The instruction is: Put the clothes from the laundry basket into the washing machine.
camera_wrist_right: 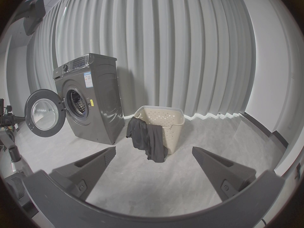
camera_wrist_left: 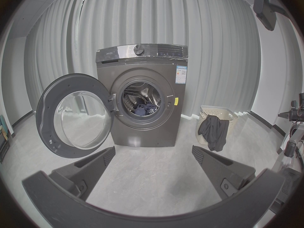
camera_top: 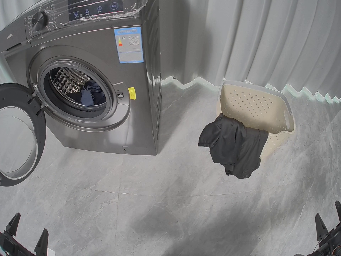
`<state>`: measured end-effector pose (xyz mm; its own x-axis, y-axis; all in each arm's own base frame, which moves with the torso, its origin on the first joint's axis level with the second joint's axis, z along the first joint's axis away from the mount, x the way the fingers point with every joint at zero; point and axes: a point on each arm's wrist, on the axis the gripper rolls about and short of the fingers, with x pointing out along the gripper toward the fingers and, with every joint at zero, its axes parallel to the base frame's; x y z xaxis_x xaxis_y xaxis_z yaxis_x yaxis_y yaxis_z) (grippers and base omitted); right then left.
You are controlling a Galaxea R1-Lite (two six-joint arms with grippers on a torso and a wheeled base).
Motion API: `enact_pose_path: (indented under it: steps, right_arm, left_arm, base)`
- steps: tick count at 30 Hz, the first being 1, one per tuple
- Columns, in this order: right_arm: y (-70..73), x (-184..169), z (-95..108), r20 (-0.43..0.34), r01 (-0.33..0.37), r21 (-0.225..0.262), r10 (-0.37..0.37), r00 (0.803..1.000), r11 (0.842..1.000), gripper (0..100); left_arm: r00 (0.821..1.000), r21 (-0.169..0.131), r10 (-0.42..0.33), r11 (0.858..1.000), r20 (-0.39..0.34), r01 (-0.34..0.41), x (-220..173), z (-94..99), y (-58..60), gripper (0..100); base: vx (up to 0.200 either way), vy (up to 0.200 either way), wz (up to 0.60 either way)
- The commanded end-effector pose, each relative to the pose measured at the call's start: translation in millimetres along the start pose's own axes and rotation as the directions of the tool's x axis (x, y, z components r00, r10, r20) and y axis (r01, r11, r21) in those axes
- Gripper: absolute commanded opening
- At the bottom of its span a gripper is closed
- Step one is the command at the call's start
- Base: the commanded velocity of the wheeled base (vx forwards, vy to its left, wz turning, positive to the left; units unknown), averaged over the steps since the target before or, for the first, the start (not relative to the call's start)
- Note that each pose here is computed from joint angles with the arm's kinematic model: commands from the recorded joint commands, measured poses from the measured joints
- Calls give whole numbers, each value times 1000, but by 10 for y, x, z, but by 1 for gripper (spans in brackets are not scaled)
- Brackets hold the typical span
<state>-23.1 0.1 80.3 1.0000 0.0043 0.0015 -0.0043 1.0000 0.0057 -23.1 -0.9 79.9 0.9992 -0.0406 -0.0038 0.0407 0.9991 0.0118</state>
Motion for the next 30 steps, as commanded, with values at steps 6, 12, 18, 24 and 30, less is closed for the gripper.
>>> enact_pose_path:
  steps: [6,12,18,24,30]
  right_arm:
    - [0,3,-47,-5,0,0,0,1000,1000,100]
    - [0,3,-47,-5,0,0,0,1000,1000,100]
    - [0,3,-47,-5,0,0,0,1000,1000,100]
    - [0,3,-47,-5,0,0,0,1000,1000,100]
    - [0,4,-47,-6,1,-1,-1,1000,1000,100]
  left_arm:
    - [1000,-3,1,1000,-1,-1,1,-43,-1,100]
    - [1000,-3,1,1000,-1,-1,1,-43,0,100]
    - [1000,-3,7,1000,1,-7,1,-42,1,100]
    - [1000,-7,15,1000,-1,-15,2,-46,2,100]
    - [1000,-6,13,1000,-1,-13,2,-46,2,100]
  base:
    - [0,-200,0]
    - [0,-67,0]
    - [0,-33,0]
    - [0,-200,0]
    - [0,-200,0]
